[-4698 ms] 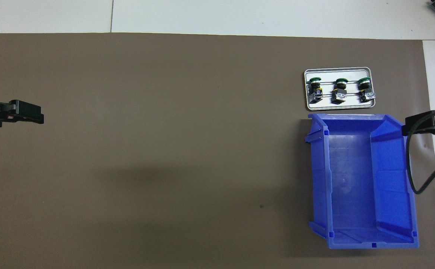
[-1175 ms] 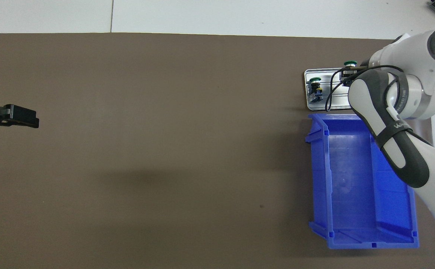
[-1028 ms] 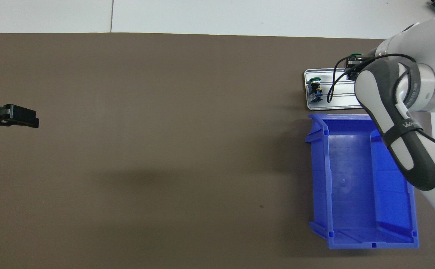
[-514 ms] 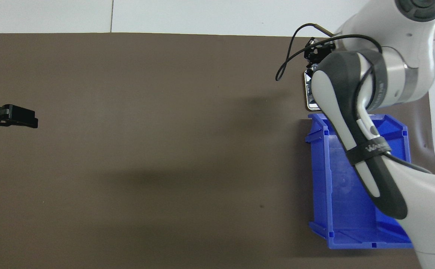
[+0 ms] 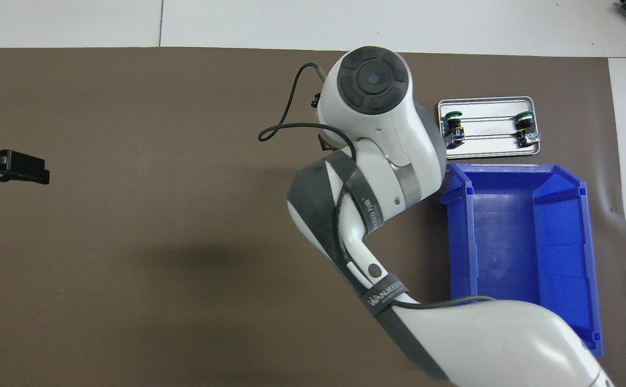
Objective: Place and press button with both arms
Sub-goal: 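Carry the green button with the right gripper to the table center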
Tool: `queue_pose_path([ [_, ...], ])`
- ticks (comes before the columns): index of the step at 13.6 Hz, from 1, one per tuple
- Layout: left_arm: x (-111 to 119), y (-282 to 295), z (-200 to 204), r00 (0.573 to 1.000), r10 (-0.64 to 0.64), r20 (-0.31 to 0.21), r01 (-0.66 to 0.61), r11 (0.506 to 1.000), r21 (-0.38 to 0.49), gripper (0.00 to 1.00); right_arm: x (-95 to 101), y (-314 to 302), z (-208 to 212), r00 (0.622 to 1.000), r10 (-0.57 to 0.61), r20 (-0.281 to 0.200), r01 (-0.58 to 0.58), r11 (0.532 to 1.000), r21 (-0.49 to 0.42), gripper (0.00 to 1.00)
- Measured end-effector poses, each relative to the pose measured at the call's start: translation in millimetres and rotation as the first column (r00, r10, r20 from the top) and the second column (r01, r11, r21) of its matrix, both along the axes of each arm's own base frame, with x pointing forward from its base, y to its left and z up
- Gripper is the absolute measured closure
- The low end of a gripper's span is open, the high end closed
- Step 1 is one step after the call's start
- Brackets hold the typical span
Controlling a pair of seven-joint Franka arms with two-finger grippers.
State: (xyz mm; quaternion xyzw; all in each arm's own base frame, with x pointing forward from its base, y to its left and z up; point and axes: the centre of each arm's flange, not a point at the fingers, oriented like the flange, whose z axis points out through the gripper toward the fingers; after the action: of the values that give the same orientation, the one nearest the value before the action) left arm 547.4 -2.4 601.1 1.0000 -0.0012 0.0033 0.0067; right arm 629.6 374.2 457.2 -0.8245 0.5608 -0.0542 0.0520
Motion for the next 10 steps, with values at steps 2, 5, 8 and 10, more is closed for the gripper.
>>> queue_pose_path([
  [2, -0.1, 0.5, -0.1, 1.000, 0.001, -0.001, -0.001, 1.000, 0.000, 0.00, -17.2, 50.2, -38.6, 0.997, -0.067, 0.026, 0.067, 0.998, -0.015, 0.59],
  [5, -0.2, 0.8, -0.2, 1.000, 0.001, -0.002, -0.001, 1.000, 0.000, 0.00, -46.9, 118.4, -91.6, 0.993, -0.110, 0.048, 0.111, 0.994, -0.009, 0.59],
  [8, -0.3, 1.1, -0.2, 1.000, 0.002, -0.003, -0.002, 1.000, 0.000, 0.00, -67.3, 149.3, -101.0, 0.989, -0.137, 0.059, 0.136, 0.991, 0.016, 0.59],
  [10, -0.4, 0.2, -0.4, 1.000, 0.000, -0.004, 0.000, 1.000, 0.000, 0.00, -73.4, 154.0, -104.8, 0.987, -0.149, 0.053, 0.148, 0.989, 0.013, 0.59],
])
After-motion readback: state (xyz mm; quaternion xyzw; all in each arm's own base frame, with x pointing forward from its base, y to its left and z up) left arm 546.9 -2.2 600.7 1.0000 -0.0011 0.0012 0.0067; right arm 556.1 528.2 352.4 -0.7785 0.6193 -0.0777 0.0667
